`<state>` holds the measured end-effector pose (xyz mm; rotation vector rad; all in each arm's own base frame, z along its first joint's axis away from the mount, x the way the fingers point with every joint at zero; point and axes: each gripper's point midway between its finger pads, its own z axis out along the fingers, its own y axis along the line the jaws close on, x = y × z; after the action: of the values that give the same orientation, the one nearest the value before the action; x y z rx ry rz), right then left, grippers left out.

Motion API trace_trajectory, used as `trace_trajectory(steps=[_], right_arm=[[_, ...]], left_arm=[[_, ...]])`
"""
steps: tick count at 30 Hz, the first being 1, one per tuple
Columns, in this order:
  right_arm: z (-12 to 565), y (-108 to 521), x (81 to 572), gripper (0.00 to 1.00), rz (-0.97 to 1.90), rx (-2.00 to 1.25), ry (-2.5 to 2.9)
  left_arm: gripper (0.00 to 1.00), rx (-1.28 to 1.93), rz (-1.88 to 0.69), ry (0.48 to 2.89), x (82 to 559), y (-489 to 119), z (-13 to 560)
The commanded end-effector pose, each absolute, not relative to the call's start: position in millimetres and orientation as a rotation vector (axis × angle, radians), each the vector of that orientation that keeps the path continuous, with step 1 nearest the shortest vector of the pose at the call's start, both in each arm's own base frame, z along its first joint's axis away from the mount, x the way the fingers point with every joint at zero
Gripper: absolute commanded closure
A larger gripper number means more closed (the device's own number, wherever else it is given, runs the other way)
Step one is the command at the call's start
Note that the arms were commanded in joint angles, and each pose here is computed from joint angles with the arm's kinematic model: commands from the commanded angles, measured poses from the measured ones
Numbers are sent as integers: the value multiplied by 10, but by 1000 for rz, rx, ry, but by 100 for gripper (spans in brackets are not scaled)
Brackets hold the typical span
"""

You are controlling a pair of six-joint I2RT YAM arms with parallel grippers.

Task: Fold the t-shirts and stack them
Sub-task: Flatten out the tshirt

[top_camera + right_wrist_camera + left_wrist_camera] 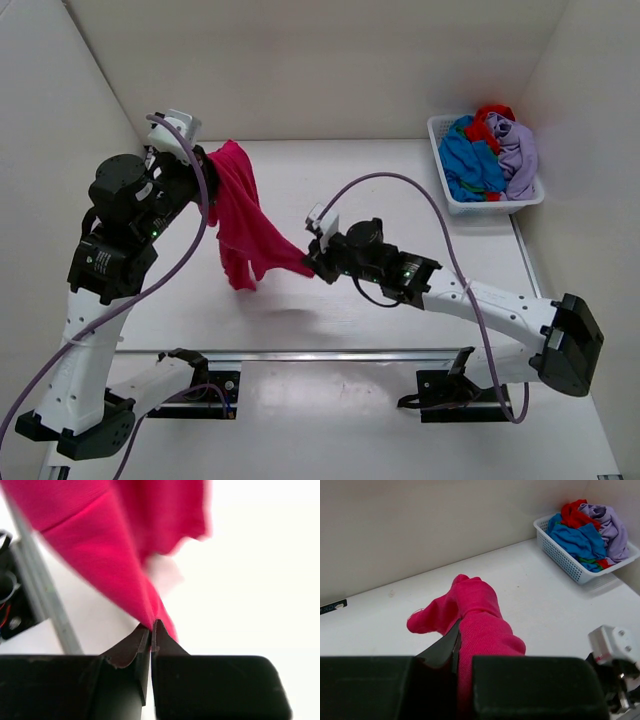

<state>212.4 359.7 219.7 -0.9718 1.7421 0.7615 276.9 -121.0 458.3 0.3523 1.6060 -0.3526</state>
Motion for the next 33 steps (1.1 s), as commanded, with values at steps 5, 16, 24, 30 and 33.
trace_trajectory(steps=[5, 16, 24, 30, 33], right_arm=[[2717, 3378, 2331, 100, 571, -873, 1651], [4768, 1904, 2800, 100, 291, -496, 1477], [4804, 1342, 3318, 100, 197, -473, 1521], [5275, 1061, 3959, 100, 77, -417, 1372], [5686, 1029, 4106, 100, -43, -420, 1296]], left_arm=[[100, 327, -336, 1532, 2706, -1149, 4874], [100, 102, -27, 1746, 2962, -601, 4600], [100, 114, 72, 1911, 3531, -436, 3812], [100, 173, 24, 1774, 4467, -786, 4303], [100, 197, 2, 1679, 4815, -961, 4587]])
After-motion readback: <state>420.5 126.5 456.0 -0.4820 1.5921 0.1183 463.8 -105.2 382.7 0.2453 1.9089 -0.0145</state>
